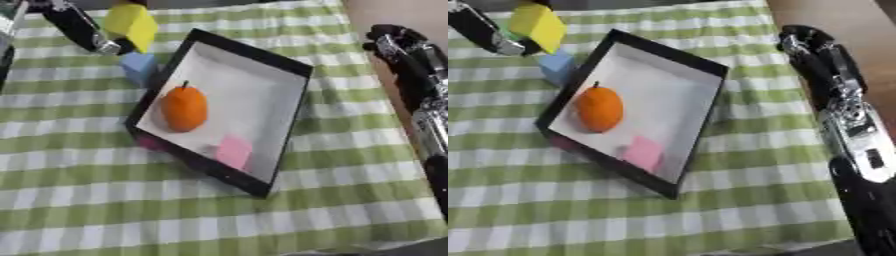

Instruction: Pick up objects on the table and place them in the box.

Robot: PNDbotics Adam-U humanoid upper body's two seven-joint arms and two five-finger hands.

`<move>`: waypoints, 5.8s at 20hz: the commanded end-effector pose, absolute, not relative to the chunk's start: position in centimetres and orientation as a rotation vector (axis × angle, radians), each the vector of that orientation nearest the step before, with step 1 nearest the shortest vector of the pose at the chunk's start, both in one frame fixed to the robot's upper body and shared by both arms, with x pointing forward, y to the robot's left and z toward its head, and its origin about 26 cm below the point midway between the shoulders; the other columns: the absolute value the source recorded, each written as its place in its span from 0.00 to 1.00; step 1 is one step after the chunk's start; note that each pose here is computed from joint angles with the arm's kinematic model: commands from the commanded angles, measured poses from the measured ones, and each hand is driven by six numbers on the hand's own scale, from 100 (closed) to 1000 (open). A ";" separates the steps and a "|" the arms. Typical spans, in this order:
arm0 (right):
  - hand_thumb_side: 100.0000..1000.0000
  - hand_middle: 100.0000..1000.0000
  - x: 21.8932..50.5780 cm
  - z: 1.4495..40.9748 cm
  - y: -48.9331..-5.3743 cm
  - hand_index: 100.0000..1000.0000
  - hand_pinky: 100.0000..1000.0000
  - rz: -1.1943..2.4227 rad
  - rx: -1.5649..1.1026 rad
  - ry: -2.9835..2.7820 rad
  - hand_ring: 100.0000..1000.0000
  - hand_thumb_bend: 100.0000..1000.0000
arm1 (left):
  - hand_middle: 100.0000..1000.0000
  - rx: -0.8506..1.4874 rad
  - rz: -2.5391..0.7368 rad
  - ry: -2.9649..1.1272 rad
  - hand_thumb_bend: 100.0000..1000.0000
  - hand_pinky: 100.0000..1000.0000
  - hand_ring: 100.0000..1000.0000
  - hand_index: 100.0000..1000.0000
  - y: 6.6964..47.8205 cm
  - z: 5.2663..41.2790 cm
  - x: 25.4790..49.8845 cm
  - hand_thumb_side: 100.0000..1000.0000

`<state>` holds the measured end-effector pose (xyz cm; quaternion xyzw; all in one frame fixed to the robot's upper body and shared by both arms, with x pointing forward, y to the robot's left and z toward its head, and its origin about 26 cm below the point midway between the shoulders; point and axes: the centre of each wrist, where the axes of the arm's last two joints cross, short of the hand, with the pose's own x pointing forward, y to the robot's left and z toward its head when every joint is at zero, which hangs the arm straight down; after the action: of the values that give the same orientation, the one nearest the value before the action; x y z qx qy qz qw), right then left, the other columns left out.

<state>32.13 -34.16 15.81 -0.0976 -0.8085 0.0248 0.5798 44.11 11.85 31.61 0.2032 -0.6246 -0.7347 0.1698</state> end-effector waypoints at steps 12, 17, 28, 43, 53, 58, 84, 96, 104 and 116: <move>0.40 0.70 32.4 17.9 -33.9 0.72 0.97 0.069 -0.216 -1.958 0.75 0.00 | 0.54 0.571 -2.255 -1.644 0.38 0.70 0.62 0.59 6.0 24.5 44.8 0.00; 0.40 0.70 32.4 17.9 -34.0 0.71 0.97 0.068 -0.218 -1.958 0.75 0.00 | 0.78 0.570 -2.291 -1.585 0.64 0.81 0.81 0.81 5.8 22.3 45.2 0.02; 0.40 0.70 32.3 17.8 -34.1 0.71 0.97 0.056 -0.221 -1.957 0.75 0.00 | 0.84 0.713 -2.141 -1.671 0.84 0.86 0.88 0.90 7.1 24.1 45.2 0.32; 0.40 0.69 32.2 17.7 -34.5 0.71 0.97 0.040 -0.240 -1.950 0.75 0.00 | 0.85 0.723 -1.700 -1.776 0.63 0.84 0.85 0.89 15.1 29.0 46.8 0.41; 0.40 0.69 32.1 17.7 -34.6 0.71 0.96 0.039 -0.248 -1.948 0.75 0.00 | 0.81 0.925 -1.532 -1.568 0.64 0.82 0.84 0.85 22.8 29.9 48.4 0.26; 0.41 0.69 32.1 17.8 -34.5 0.71 0.96 0.046 -0.247 -1.951 0.75 0.00 | 0.81 0.861 -1.570 -1.505 0.70 0.84 0.85 0.83 24.1 28.8 49.0 0.03; 0.42 0.69 32.8 19.0 -33.0 0.71 0.96 0.125 -0.204 -1.974 0.74 0.00 | 0.79 0.774 -1.717 -1.461 0.54 0.84 0.84 0.77 24.7 29.0 49.2 0.00; 0.42 0.69 33.0 19.4 -32.8 0.70 0.96 0.137 -0.200 -1.980 0.74 0.00 | 0.81 0.753 -1.773 -1.432 0.55 0.85 0.85 0.76 24.4 29.1 49.2 0.00; 0.43 0.68 33.0 19.5 -32.7 0.70 0.96 0.144 -0.197 -1.980 0.74 0.00 | 0.82 0.754 -1.811 -1.369 0.50 0.85 0.86 0.73 24.5 28.6 49.4 0.00; 0.43 0.68 33.0 19.5 -32.6 0.70 0.96 0.134 -0.196 -1.979 0.74 0.00 | 0.73 0.724 -1.827 -1.320 0.42 0.81 0.80 0.72 24.4 27.7 49.6 0.00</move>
<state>33.23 -32.41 18.23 -0.0735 -0.8247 0.0468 0.5588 49.69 23.96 26.32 0.2676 -0.5144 -0.7180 0.3849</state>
